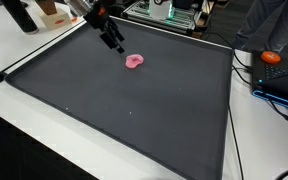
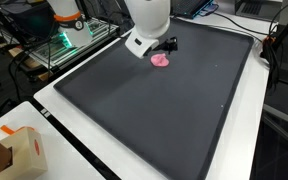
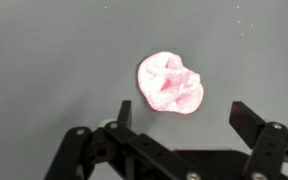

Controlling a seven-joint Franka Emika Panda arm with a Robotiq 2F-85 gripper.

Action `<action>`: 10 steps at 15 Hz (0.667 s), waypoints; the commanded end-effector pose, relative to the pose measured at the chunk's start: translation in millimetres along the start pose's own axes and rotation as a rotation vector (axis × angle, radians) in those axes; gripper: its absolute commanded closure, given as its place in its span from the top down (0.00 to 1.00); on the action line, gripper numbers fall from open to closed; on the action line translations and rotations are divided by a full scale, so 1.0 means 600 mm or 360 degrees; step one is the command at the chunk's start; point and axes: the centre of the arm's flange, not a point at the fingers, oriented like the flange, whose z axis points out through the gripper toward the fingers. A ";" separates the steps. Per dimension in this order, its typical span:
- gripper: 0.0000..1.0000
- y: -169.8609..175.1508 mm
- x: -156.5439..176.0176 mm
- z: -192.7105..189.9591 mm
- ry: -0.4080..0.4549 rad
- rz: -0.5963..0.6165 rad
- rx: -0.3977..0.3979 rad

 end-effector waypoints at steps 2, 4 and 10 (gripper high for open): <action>1.00 -0.015 -0.085 -0.036 0.0181 -0.0167 -0.0071; 1.00 -0.031 -0.118 -0.051 0.0271 -0.0249 -0.0133; 1.00 -0.061 -0.196 -0.071 0.0555 -0.0548 -0.0389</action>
